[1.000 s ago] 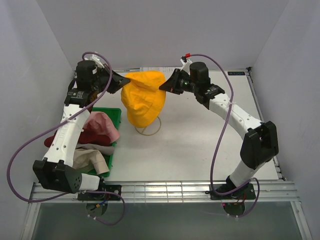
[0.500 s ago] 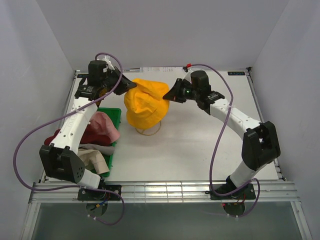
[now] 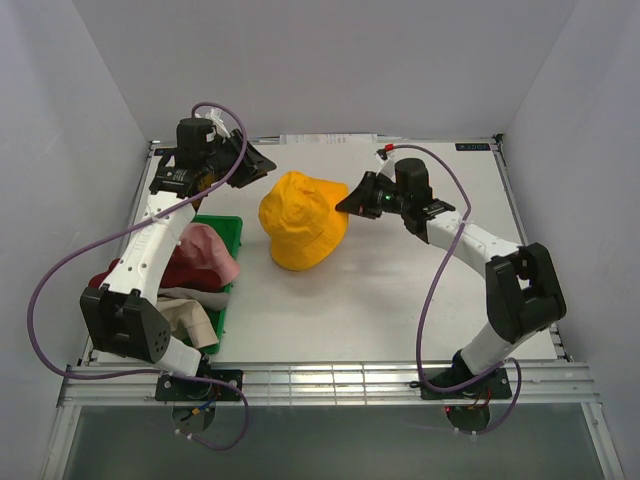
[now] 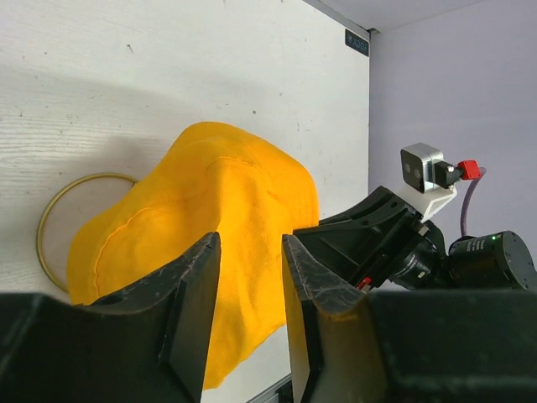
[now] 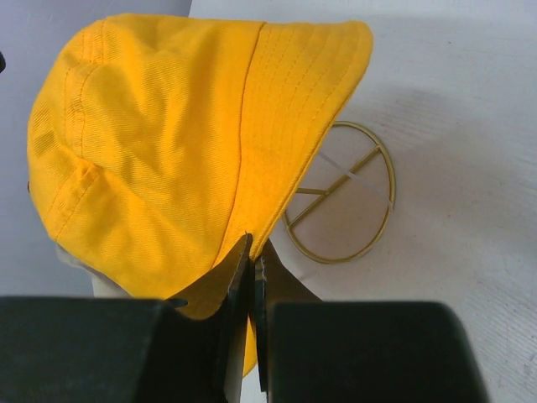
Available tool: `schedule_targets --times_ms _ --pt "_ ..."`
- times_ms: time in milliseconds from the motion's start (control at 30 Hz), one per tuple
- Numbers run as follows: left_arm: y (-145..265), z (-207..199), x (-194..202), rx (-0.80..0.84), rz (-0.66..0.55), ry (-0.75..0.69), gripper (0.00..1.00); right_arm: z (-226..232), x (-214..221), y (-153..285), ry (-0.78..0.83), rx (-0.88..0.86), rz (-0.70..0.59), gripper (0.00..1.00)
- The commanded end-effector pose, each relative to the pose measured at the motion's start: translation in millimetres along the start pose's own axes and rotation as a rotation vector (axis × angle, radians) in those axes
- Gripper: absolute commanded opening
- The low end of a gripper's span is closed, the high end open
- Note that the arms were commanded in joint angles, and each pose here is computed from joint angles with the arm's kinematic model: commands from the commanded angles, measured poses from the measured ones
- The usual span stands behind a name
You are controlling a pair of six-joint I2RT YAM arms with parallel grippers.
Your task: Stack the hats
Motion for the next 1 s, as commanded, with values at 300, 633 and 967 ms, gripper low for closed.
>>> schedule_targets --times_ms 300,633,967 --pt "14 -15 -14 0.012 -0.026 -0.054 0.50 7 -9 -8 0.070 -0.140 -0.024 0.08" --pt "22 -7 -12 -0.051 -0.040 -0.073 0.52 -14 1 -18 0.052 -0.106 0.003 0.08" --pt "42 13 -5 -0.199 -0.092 -0.060 0.58 -29 6 -22 0.043 -0.092 0.021 0.08"
Point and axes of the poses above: each gripper's point midway between its finger pads, its own y axis back along the fingers, its own z axis along the line the jaws close on, x = y × z, the point moved 5 cm from there along y, back along the fingers, and after that the axes turned 3 degrees about -y, right-handed, at the moved point
